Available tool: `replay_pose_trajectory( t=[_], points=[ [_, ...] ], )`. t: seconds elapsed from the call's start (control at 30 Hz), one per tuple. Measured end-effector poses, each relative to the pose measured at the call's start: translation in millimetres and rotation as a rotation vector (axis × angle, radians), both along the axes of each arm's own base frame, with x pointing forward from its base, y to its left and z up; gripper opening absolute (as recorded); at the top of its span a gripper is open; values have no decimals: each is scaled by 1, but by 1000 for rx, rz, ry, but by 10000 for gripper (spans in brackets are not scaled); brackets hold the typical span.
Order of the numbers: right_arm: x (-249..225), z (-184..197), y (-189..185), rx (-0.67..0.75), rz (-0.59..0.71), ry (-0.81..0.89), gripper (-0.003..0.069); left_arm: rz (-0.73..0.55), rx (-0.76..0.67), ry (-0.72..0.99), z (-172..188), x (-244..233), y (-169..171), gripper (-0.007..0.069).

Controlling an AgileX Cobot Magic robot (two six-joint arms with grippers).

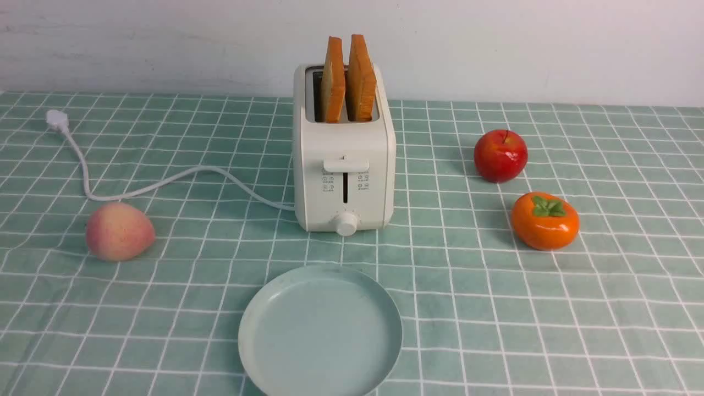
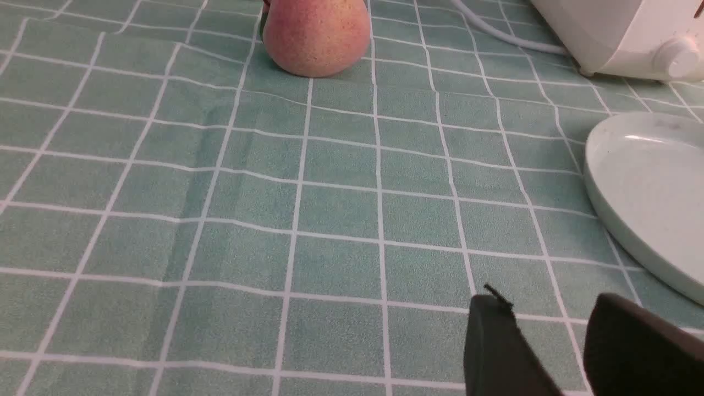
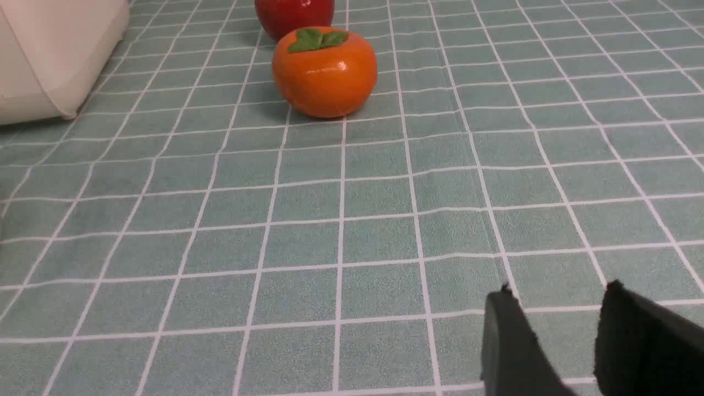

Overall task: Take toasted bread from bread machine on blue coffee table place on plate.
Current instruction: 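Grasp the toast slice in the toaster and pull it up out of the slot with the right gripper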

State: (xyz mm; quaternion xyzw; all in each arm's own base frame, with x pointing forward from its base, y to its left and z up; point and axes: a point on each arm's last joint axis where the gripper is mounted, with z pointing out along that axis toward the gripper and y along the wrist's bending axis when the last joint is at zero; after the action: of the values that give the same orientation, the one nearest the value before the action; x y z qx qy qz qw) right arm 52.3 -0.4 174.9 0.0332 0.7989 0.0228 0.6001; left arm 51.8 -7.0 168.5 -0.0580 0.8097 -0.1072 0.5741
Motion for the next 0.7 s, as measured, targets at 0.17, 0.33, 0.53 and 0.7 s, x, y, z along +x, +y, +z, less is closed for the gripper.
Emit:
replay_pose_trajectory(
  t=[0.17,0.33,0.53,0.7],
  points=[
    [0,0,0,0,0,0,240,0,-1,0,0,0,0,237],
    [0,0,0,0,0,0,240,0,-1,0,0,0,0,237],
    [0,0,0,0,0,0,240,0,-1,0,0,0,0,239],
    [0,0,0,0,0,0,240,1,28,-6,0,0,1,239]
  ],
)
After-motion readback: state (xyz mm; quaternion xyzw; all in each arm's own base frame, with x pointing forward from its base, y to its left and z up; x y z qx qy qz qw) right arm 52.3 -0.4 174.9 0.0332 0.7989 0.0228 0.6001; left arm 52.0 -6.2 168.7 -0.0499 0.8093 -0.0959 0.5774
